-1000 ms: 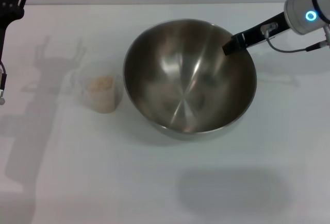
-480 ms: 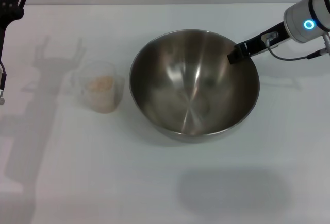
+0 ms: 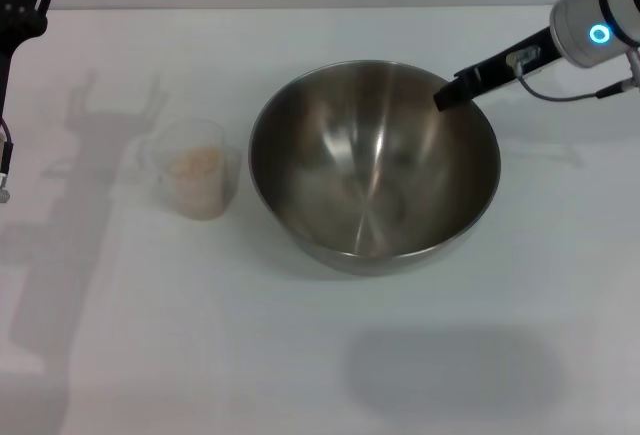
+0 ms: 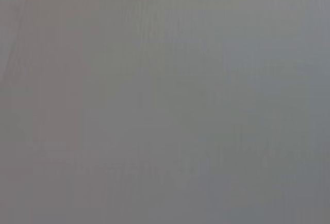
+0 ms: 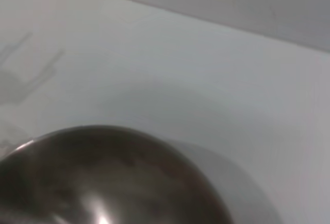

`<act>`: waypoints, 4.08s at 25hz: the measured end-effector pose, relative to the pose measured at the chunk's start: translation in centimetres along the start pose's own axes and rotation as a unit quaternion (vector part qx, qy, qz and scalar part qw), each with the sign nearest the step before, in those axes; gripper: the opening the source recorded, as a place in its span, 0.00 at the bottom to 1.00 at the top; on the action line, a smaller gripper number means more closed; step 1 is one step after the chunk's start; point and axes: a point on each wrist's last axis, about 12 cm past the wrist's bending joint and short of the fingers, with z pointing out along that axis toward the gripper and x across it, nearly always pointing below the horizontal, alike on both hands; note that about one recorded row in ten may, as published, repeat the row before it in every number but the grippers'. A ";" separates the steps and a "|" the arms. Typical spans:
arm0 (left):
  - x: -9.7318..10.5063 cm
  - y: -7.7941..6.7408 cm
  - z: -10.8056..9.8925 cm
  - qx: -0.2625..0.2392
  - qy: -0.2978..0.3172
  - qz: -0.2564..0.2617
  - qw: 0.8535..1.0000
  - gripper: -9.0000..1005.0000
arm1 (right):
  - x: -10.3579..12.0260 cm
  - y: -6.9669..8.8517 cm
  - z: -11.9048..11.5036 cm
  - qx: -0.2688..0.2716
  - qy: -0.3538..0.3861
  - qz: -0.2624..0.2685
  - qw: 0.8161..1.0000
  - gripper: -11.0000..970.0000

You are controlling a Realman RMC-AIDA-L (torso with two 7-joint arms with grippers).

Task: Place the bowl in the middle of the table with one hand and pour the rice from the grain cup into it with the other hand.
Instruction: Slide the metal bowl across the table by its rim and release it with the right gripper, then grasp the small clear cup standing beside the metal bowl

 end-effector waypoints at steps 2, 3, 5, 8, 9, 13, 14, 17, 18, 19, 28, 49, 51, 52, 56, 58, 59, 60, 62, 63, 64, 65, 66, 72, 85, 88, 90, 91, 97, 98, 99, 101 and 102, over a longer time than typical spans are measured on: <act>0.0 0.0 0.0 0.000 0.000 0.000 1.000 0.86 | -0.6 0.2 -0.8 0.027 -0.013 -0.025 0.999 0.16; 0.0 0.0 0.0 0.000 0.000 0.000 1.000 0.86 | -0.6 0.2 -0.8 0.027 -0.013 -0.025 0.999 0.18; 0.0 0.0 -0.1 -0.001 0.000 0.000 1.000 0.86 | -1.2 0.3 -1.6 0.048 -0.027 -0.042 0.998 0.22; 0.0 0.1 -0.2 -0.001 0.000 0.000 1.000 0.86 | -2.3 0.7 -3.1 0.075 -0.055 -0.068 0.993 0.30; 0.0 0.1 -0.2 -0.002 0.000 0.000 1.000 0.86 | -2.9 1.0 -4.0 0.089 -0.076 -0.085 0.989 0.32; 0.0 0.1 -0.3 -0.003 0.000 0.000 1.000 0.86 | -3.7 1.4 -5.2 0.116 -0.122 -0.109 0.980 0.40; 0.0 0.1 -0.3 -0.003 0.000 0.000 1.000 0.86 | -4.0 1.6 -5.6 0.127 -0.143 -0.118 0.975 0.40; -0.1 0.2 -0.3 -0.005 -0.003 0.000 1.000 0.86 | -4.4 2.3 -5.7 0.167 -0.216 -0.151 0.950 0.41; -0.1 0.2 -0.3 -0.005 -0.003 0.000 1.000 0.86 | -4.4 2.3 -5.7 0.167 -0.216 -0.151 0.950 0.42; -0.1 0.2 -0.3 -0.005 -0.004 0.000 1.000 0.86 | -4.3 2.6 -5.5 0.177 -0.235 -0.163 0.942 0.43; -0.1 0.3 -0.5 -0.005 -0.006 0.001 1.000 0.85 | -2.1 4.7 -4.2 0.245 -0.416 -0.208 0.851 0.57; 1.4 -0.1 -4.7 -0.002 0.069 0.029 0.997 0.85 | 13.3 -2.9 -0.5 0.301 -0.642 -0.030 0.704 0.72; 1.5 -0.3 -5.2 -0.003 0.075 0.043 0.996 0.85 | 13.4 -3.1 -0.5 0.305 -0.639 -0.030 0.706 0.72; 1.7 -0.7 -6.8 -0.009 0.092 0.074 0.993 0.85 | 13.6 -3.4 -0.5 0.311 -0.635 -0.030 0.707 0.72; 1.8 -0.8 -8.3 -0.006 0.104 0.071 0.992 0.85 | 13.7 -3.8 -0.7 0.320 -0.632 -0.026 0.705 0.72; 1.8 -0.9 -9.3 -0.008 0.113 0.068 0.991 0.85 | 13.6 -4.0 -0.7 0.323 -0.630 -0.026 0.706 0.72; 1.9 -1.2 -10.3 -0.007 0.122 0.065 0.990 0.85 | 13.4 -4.2 -0.6 0.325 -0.626 -0.029 0.708 0.72; 1.9 -1.4 -10.7 -0.004 0.127 0.062 0.990 0.85 | 13.4 -4.2 -0.6 0.325 -0.626 -0.029 0.708 0.72; 2.1 -1.8 -11.4 0.001 0.139 0.057 0.989 0.85 | 13.0 -4.4 -0.6 0.327 -0.623 -0.033 0.710 0.72; 2.1 -1.8 -11.4 0.001 0.139 0.057 0.989 0.85 | 13.0 -4.4 -0.6 0.327 -0.623 -0.033 0.710 0.72; 2.3 -2.0 -11.8 0.003 0.153 0.054 0.987 0.85 | 12.8 -4.4 -0.6 0.327 -0.623 -0.034 0.710 0.72; 2.3 -2.0 -11.8 0.003 0.153 0.054 0.987 0.85 | 12.7 -4.5 -0.6 0.327 -0.623 -0.034 0.710 0.72; 2.5 -2.1 -12.0 0.003 0.162 0.052 0.985 0.85 | 12.7 -4.5 -0.5 0.328 -0.622 -0.034 0.710 0.72; 3.7 -2.5 -12.2 0.016 0.215 0.047 0.975 0.84 | 12.5 -4.5 -0.5 0.327 -0.620 -0.035 0.712 0.72; 4.6 -2.9 -11.2 0.031 0.243 0.047 0.968 0.84 | 12.6 -4.6 -0.5 0.329 -0.620 -0.034 0.712 0.72; 4.6 -2.9 -11.0 0.033 0.246 0.048 0.968 0.84 | 12.6 -4.6 -0.5 0.329 -0.620 -0.034 0.712 0.72; 4.9 -2.9 -10.5 0.036 0.250 0.051 0.966 0.84 | 12.7 -4.6 -0.5 0.329 -0.619 -0.034 0.712 0.72; 4.9 -2.9 -10.5 0.036 0.250 0.051 0.966 0.84 | 12.7 -4.6 -0.5 0.330 -0.619 -0.033 0.712 0.72; 5.0 -2.7 -9.9 0.033 0.252 0.054 0.966 0.84 | 12.8 -4.7 -0.6 0.332 -0.620 -0.031 0.710 0.72; 5.1 -2.6 -9.6 0.035 0.253 0.056 0.965 0.84 | 12.8 -4.7 -0.6 0.333 -0.620 -0.031 0.710 0.72; 5.1 -2.6 -9.6 0.035 0.253 0.056 0.965 0.84 | 12.8 -4.7 -0.6 0.333 -0.620 -0.031 0.710 0.72; 5.2 -2.7 -9.5 0.036 0.253 0.057 0.965 0.84 | 12.8 -4.7 -0.6 0.333 -0.620 -0.031 0.710 0.72; 5.2 -2.7 -9.5 0.036 0.253 0.057 0.965 0.84 | 12.8 -4.7 -0.6 0.332 -0.620 -0.031 0.710 0.72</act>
